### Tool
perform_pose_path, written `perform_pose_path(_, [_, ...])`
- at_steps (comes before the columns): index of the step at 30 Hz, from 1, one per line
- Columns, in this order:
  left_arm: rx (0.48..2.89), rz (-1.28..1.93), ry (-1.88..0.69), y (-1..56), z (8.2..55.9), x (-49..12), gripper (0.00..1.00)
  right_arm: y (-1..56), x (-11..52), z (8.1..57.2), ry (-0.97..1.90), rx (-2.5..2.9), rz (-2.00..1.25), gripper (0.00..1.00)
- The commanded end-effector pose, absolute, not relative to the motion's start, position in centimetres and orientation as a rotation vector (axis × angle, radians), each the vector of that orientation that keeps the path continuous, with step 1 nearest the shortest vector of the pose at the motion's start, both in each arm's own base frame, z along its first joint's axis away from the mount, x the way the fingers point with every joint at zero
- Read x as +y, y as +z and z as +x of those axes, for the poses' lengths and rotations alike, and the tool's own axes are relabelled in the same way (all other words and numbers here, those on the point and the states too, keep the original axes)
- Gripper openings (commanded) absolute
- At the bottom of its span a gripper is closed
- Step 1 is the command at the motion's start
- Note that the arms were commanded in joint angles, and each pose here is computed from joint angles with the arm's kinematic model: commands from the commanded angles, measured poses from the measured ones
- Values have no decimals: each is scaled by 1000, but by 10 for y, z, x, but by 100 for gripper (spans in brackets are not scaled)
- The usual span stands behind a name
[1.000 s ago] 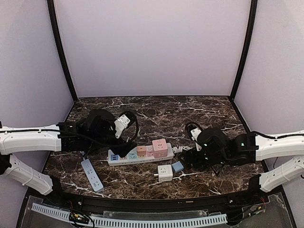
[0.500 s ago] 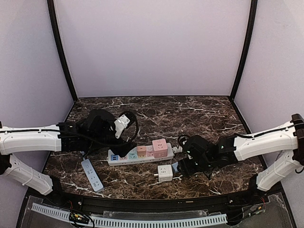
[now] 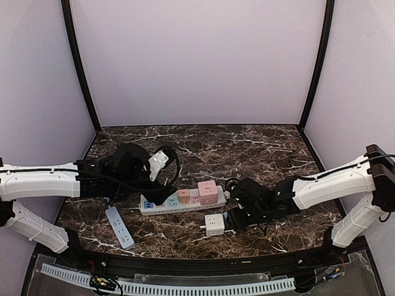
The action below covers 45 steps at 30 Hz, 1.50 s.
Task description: Insert the plug
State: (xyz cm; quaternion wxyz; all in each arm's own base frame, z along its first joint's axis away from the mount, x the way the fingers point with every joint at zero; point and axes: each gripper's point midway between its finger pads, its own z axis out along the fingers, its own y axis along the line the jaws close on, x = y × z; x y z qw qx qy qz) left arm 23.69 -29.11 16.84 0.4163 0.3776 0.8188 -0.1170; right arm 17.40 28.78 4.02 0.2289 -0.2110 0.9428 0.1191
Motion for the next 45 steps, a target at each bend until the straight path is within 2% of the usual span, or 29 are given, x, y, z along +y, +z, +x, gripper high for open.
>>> perform_pose_path(1, [2087, 964, -284, 158, 231, -286, 84, 47, 305, 179, 383, 2572, -578, 60])
perform_pose_path(10, [2089, 965, -278, 156, 232, -285, 84, 39, 307, 182, 312, 2575, -587, 58])
perform_pose_path(27, [2082, 961, -271, 157, 232, -285, 84, 38, 295, 185, 222, 2575, -579, 32])
perform_pose_path(37, [2025, 943, -289, 166, 233, -284, 88, 113, 298, 192, 350, 2429, -545, 30])
perform_pose_path(45, [1810, 1068, -306, 189, 228, -292, 92, 161, 311, 176, 589, 2336, -638, 31])
